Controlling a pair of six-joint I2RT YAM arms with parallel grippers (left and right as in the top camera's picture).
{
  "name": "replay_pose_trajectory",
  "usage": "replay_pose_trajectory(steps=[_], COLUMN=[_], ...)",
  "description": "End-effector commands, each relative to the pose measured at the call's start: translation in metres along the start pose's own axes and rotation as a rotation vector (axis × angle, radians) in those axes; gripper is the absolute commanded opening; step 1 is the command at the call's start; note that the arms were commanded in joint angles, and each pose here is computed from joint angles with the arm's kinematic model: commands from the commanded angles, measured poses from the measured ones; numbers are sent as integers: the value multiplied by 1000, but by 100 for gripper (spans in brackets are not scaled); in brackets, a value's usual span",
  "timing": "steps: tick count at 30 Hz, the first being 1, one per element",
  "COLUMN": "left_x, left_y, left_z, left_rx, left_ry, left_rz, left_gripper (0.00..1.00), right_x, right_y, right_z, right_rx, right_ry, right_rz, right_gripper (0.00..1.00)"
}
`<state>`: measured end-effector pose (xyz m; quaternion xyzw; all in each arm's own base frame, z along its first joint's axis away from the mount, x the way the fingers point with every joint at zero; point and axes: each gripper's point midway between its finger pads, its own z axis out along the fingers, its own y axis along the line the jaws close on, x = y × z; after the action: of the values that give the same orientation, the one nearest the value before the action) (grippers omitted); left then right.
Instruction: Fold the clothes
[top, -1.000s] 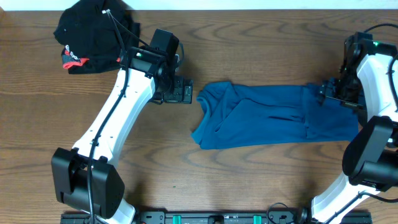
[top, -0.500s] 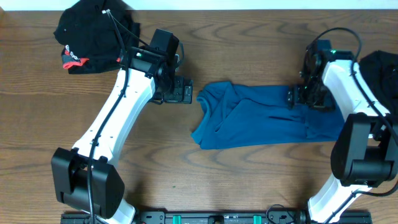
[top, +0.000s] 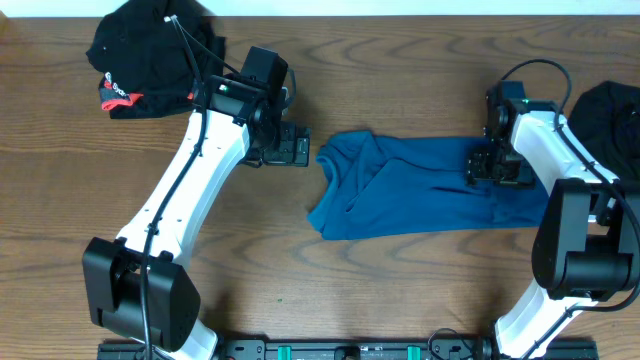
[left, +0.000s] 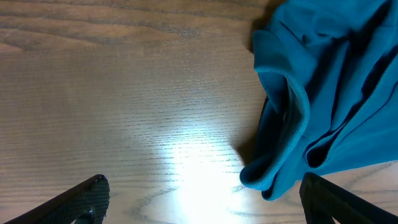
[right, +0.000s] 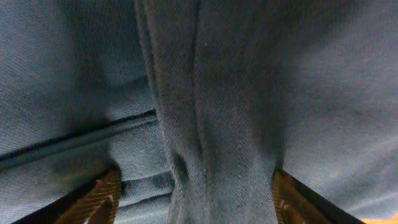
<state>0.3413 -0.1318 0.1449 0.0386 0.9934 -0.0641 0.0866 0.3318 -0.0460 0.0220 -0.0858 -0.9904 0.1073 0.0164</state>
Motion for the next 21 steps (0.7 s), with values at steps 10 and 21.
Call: replay_pose_trajectory(steps=[10,21], left_x=[1,0], left_y=[3,3], left_z=[0,0], left_rx=[-9,-9], left_ry=[-2,-3], left_rz=[5,5], left_gripper=[98,98], right_x=[11,16], right_y=[-6,-13], right_z=[15,9], right_rx=[60,101], right_ry=[25,51], right_rz=[6,10], right_gripper=[16,1])
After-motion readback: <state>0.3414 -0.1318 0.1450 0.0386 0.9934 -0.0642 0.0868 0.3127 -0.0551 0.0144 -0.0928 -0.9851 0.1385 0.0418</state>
